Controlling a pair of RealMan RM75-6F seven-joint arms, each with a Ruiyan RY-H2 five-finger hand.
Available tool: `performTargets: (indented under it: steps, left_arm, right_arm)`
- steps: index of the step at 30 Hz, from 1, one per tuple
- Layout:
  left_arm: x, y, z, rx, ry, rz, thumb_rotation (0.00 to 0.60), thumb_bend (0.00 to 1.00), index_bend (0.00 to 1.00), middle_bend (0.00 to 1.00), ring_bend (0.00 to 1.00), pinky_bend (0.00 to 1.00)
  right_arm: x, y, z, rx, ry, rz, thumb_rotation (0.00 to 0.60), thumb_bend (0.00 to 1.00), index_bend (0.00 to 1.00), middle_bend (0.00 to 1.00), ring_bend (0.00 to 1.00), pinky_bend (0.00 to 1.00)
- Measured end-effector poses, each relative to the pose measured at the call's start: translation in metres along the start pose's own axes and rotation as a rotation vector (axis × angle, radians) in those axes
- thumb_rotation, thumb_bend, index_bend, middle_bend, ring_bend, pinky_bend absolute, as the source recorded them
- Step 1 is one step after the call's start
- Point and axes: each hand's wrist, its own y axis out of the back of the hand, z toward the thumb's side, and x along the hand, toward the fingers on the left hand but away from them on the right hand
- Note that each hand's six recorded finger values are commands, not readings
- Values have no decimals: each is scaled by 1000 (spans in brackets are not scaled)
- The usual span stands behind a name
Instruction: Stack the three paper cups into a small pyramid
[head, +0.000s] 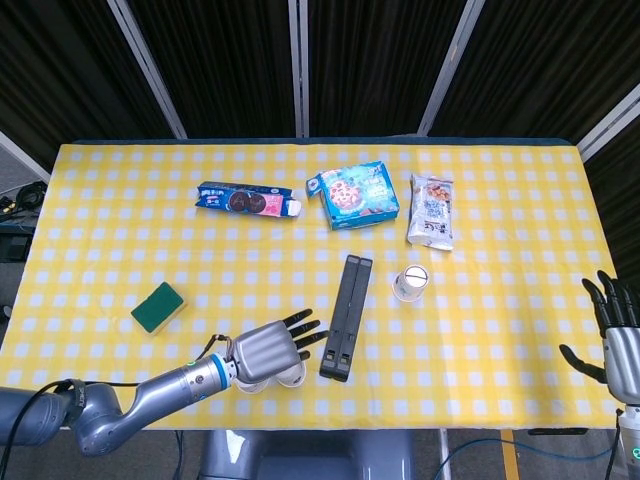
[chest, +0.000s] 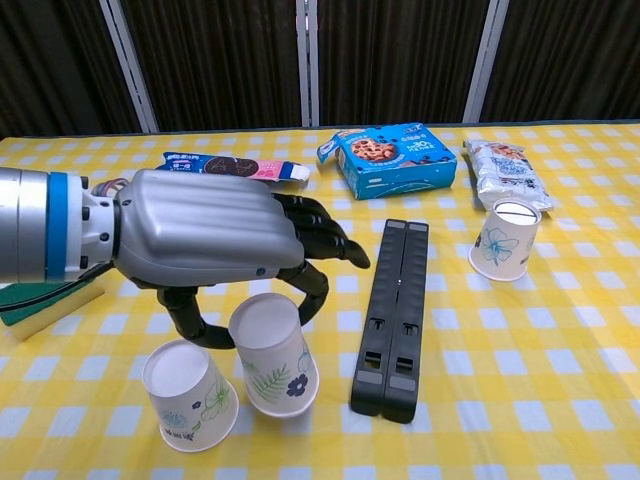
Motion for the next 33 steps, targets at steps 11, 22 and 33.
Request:
performTargets:
  steps: [11,22,33]
  left_arm:
    - [-4,-6,5,29,-5,-35,600,317,382,0,0,0]
    - [-6,-13,12,50,-14,-52,600,313,341,0,0,0]
    - [-8,-16,9,46,4,-64,600,294,141,0,0,0]
  right_arm:
    - [3,4,4,-1,13,-12,600,62,118,0,0,0]
    - [5,6,4,-2,11,-14,600,62,118,0,0,0]
    - [6,7,4,-1,8,-14,600,62,118,0,0,0]
